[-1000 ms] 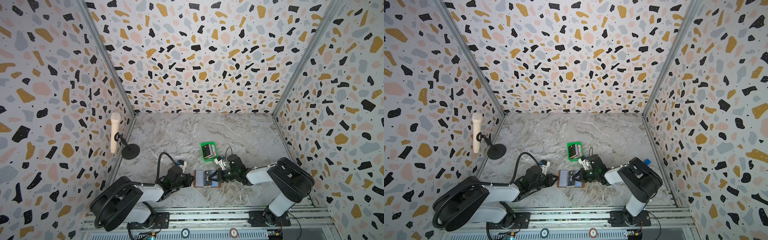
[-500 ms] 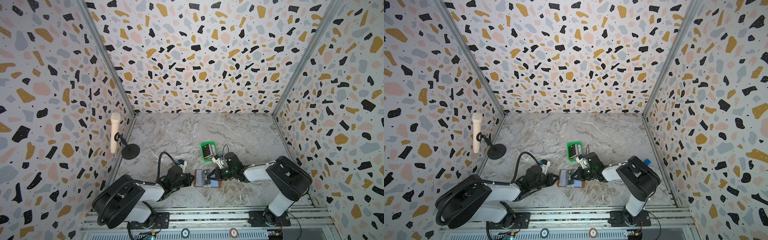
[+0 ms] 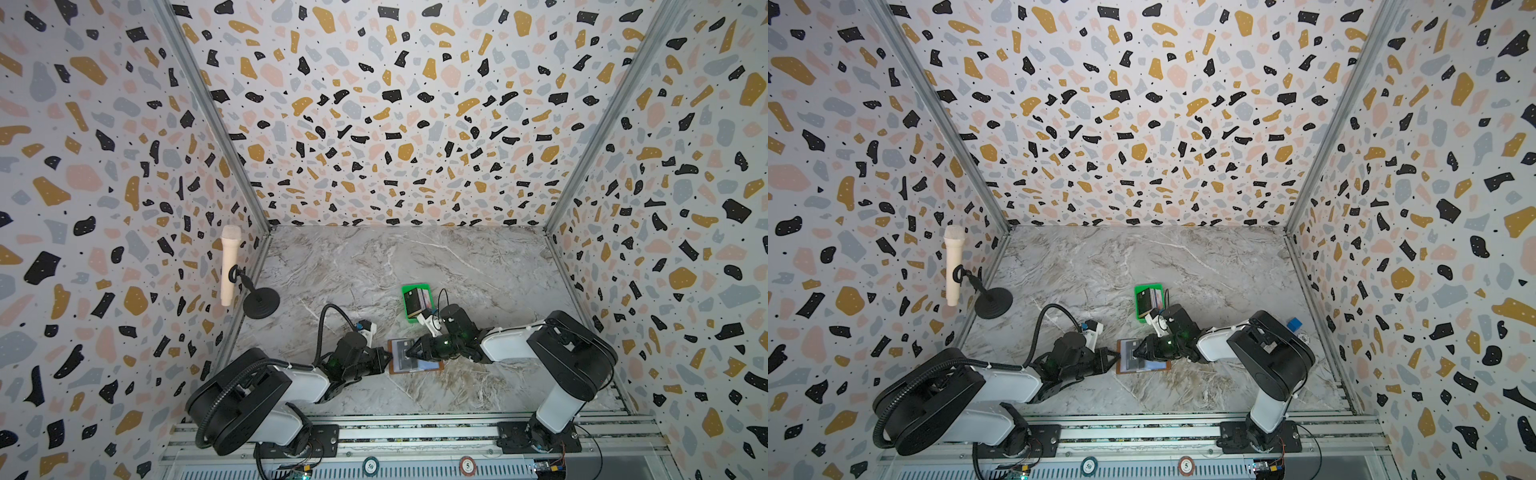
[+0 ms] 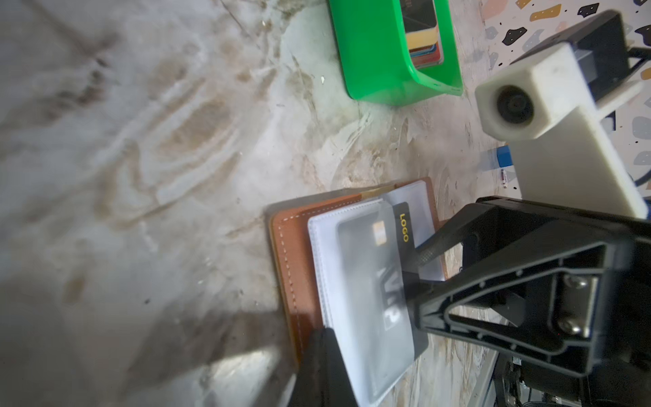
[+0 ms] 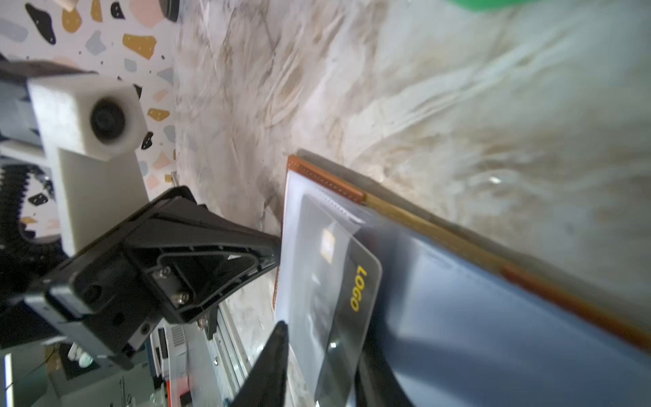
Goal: Insert credit cards into a card holder
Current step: Insert the credit card into the card slot.
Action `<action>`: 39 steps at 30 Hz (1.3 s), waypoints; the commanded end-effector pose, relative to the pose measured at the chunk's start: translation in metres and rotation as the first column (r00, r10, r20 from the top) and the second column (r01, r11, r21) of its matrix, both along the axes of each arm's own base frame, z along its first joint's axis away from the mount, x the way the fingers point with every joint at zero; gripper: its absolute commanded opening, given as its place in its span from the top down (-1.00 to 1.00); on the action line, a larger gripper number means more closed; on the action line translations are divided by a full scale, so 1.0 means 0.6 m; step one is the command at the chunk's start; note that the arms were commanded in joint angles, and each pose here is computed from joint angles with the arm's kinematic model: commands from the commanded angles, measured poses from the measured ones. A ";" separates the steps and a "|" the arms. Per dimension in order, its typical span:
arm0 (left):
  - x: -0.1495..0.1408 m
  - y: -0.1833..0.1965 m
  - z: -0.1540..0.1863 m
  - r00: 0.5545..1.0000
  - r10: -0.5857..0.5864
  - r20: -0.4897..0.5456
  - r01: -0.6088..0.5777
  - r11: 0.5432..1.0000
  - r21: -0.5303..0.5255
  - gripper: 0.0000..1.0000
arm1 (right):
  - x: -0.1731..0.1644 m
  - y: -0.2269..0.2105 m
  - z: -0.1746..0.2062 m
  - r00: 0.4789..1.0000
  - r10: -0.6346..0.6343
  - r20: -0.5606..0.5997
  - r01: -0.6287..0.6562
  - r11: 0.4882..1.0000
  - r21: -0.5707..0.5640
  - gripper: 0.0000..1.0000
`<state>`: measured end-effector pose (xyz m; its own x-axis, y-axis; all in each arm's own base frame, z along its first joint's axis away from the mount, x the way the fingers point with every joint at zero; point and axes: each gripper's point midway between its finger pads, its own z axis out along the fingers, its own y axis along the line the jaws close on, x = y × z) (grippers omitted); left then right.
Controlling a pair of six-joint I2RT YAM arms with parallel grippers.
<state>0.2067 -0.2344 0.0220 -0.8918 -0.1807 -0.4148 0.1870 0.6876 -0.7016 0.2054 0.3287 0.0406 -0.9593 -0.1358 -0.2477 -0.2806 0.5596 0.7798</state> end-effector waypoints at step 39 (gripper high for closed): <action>-0.012 0.006 -0.029 0.999 -0.031 -0.045 0.034 0.997 0.072 1.00 | -0.016 0.018 -0.015 0.947 0.189 0.261 -0.080 0.923 -0.377 0.77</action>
<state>0.2079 -0.2374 0.0203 -0.8917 -0.1441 -0.4290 0.2160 0.6975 -0.6832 0.2027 0.3355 0.0321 -0.8253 -0.3538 -0.4400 -0.5348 0.7399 0.4081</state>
